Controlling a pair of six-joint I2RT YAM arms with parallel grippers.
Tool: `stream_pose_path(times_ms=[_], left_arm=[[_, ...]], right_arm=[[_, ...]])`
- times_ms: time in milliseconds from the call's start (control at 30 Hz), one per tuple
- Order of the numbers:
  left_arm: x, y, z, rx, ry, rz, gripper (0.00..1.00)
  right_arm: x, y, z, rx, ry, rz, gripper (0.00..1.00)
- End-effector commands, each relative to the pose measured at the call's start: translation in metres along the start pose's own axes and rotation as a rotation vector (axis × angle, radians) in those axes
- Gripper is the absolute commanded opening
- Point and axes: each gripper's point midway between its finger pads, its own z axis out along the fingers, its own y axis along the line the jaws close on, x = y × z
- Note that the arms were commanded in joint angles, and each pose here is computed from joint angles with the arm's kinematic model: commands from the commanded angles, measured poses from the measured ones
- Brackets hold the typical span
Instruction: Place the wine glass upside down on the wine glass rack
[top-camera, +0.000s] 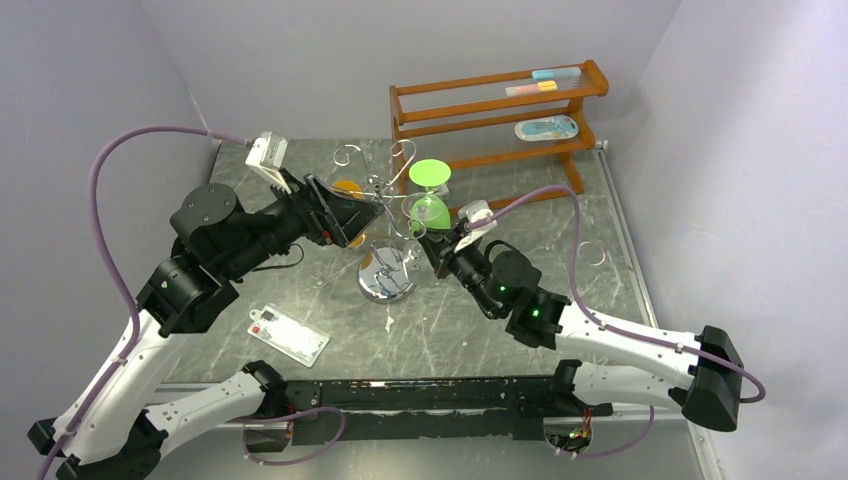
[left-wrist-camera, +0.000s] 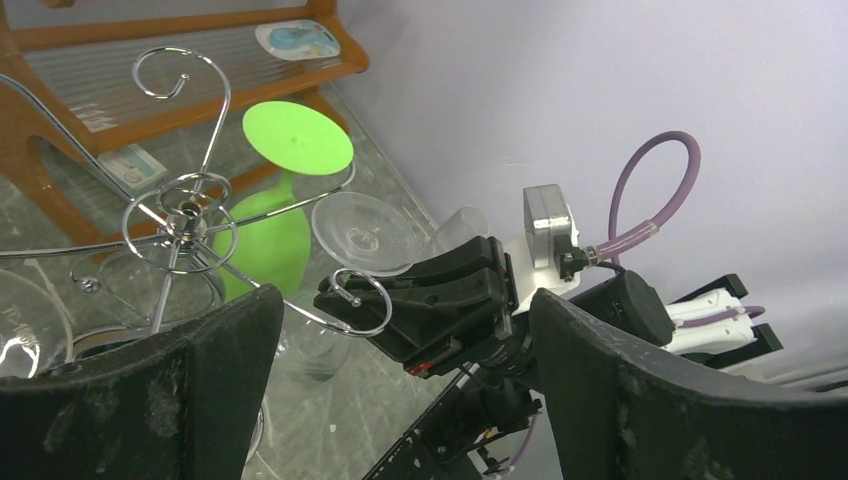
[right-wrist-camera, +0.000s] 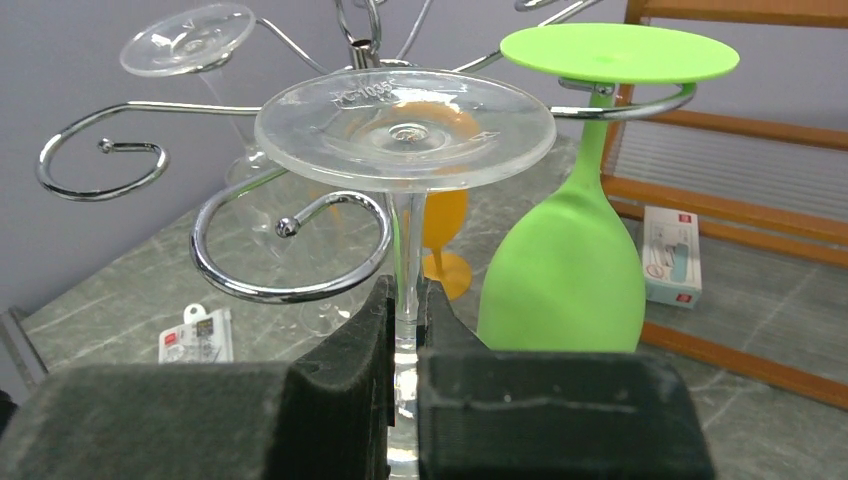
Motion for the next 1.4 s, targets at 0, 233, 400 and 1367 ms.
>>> stream_pose_path(times_ms=[0,233,400,1367], left_arm=[[-0.014,0.002,-0.008,-0.034,-0.041,0.034,0.96],[-0.016,0.003,-0.012,-0.048,-0.052,0.034,0.96],[-0.016,0.005,-0.016,-0.057,-0.055,0.033,0.96],[-0.007,0.014,-0.011,-0.084,-0.04,0.014,0.95]], right_arm=[[-0.027,0.012,0.006,-0.086,-0.1,0.059,0.0],[-0.032,0.016,0.011,-0.196,-0.112,0.09,0.0],[-0.027,0.029,0.008,-0.286,-0.087,0.059,0.0],[-0.021,0.059,-0.023,-0.519,-0.08,-0.008,0.0]])
